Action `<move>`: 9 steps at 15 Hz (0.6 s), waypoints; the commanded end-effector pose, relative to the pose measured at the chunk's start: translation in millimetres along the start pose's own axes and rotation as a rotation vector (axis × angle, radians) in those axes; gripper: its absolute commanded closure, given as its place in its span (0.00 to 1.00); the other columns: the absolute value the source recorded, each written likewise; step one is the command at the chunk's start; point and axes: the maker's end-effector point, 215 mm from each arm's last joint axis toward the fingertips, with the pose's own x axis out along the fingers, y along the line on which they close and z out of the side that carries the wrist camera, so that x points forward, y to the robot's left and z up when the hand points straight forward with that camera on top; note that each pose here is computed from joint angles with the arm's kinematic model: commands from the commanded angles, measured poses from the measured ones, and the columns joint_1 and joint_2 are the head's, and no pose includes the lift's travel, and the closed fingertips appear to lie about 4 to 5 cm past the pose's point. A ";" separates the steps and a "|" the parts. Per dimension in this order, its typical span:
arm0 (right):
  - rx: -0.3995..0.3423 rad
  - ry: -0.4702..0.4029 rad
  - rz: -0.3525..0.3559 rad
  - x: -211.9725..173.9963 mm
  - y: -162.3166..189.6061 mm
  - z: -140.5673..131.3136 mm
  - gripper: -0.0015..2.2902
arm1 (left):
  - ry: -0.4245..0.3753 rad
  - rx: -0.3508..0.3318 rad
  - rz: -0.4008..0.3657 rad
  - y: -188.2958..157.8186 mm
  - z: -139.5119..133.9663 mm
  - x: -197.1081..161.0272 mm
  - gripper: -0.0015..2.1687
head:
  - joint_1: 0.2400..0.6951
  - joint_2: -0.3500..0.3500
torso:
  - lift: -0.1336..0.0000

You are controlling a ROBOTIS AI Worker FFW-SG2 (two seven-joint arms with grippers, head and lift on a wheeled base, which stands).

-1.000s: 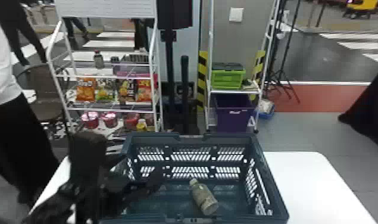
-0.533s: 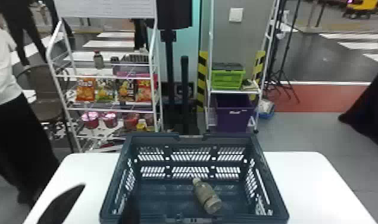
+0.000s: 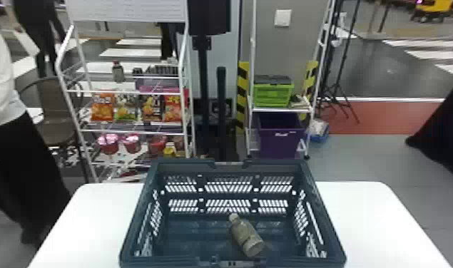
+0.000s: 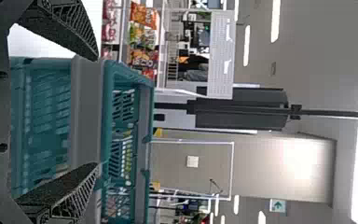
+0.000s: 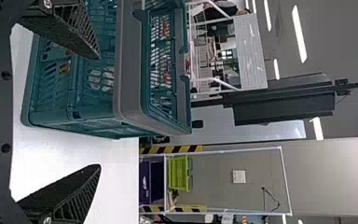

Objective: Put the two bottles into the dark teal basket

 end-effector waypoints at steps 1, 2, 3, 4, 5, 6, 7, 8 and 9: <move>-0.004 0.010 0.009 -1.9 -1.2 -2.7 0.02 | 0.040 -0.009 -0.010 -19.9 -19.1 -8.3 0.03 | 0.57 0.50 | 1.00; -0.007 0.012 0.011 -2.7 -2.4 -4.3 0.02 | 0.054 -0.010 0.003 -22.0 -27.0 -9.6 0.03 | 0.57 0.50 | 1.00; -0.007 0.016 0.011 -2.7 -3.6 -6.4 0.02 | 0.054 -0.014 0.015 -22.4 -29.7 -10.5 0.03 | 0.57 0.50 | 1.00; -0.007 0.016 0.010 -2.6 -5.1 -6.8 0.02 | 0.054 -0.008 0.022 -24.2 -32.1 -10.6 0.03 | 0.57 0.50 | 1.00; -0.006 0.020 0.015 -1.7 -5.0 -8.6 0.02 | 0.041 -0.014 0.030 -23.7 -30.9 -10.7 0.03 | 0.57 0.50 | 1.00; -0.003 0.023 0.025 -1.6 -3.6 -10.6 0.02 | 0.031 -0.017 0.038 -23.0 -28.7 -9.3 0.03 | 0.57 0.50 | 1.00; -0.001 0.027 0.024 -2.6 -4.8 -12.5 0.02 | 0.029 -0.014 0.048 -21.9 -28.6 -8.3 0.03 | 0.57 0.50 | 1.00; 0.005 0.024 0.023 -3.7 -7.0 -12.0 0.02 | 0.027 -0.014 0.054 -23.6 -29.3 -8.4 0.03 | 0.57 0.50 | 1.00; 0.002 0.025 0.020 -4.3 -9.6 -11.8 0.02 | 0.026 -0.017 0.061 -26.1 -30.5 -7.6 0.03 | 0.57 0.50 | 1.00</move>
